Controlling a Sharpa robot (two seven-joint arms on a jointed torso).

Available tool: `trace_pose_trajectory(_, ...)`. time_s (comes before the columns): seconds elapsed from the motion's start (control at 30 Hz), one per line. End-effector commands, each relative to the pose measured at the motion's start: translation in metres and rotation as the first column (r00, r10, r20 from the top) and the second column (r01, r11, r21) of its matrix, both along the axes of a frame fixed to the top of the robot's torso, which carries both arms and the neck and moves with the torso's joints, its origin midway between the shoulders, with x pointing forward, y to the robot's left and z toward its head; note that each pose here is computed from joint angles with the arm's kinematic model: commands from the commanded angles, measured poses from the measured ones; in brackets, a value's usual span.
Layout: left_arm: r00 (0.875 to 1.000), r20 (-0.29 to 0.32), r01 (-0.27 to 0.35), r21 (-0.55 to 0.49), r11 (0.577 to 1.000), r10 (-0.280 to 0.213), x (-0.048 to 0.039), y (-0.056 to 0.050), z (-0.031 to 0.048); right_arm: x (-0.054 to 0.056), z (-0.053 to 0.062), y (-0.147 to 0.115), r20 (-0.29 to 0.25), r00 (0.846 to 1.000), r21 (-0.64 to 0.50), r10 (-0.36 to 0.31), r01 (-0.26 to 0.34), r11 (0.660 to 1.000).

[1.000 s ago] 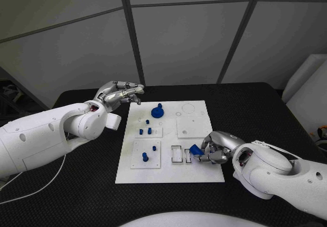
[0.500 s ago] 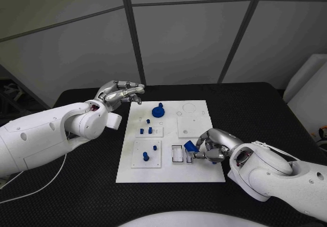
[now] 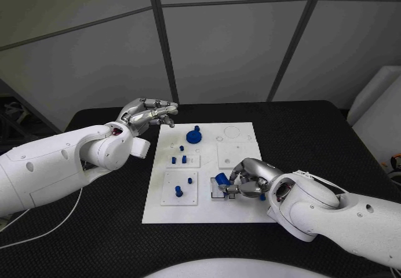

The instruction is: Assemble the parts on the task board

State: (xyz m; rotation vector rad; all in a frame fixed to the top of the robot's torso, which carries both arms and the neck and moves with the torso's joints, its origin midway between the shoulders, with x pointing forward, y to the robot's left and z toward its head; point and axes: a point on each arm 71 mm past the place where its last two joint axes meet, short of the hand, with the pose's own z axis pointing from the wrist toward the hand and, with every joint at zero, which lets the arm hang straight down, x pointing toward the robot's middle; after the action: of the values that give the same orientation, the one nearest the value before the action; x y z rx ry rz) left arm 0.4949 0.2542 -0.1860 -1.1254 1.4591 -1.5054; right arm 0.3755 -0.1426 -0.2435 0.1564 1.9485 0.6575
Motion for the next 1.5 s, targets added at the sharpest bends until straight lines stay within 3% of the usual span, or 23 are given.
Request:
trace_pose_trajectory(0.03,1.000,0.005,0.011,-0.007,1.000,-0.011,-0.0002,-0.0011,0.0013,0.0004,-0.0041,0.0035,-0.047,0.998,-0.029,0.030,-0.031,0.999)
trace_pose_trajectory(0.57,1.000,0.004,0.009,-0.005,1.000,-0.009,-0.0006,0.0000,0.0015,0.0052,-0.0067,0.0105,-0.043,0.999,-0.021,0.027,-0.028,0.999)
trace_pose_trajectory(1.5,1.000,0.003,0.010,-0.005,1.000,-0.010,-0.0004,0.0001,0.0012,0.0027,-0.0039,0.0101,-0.020,0.998,-0.014,0.061,-0.061,0.998)
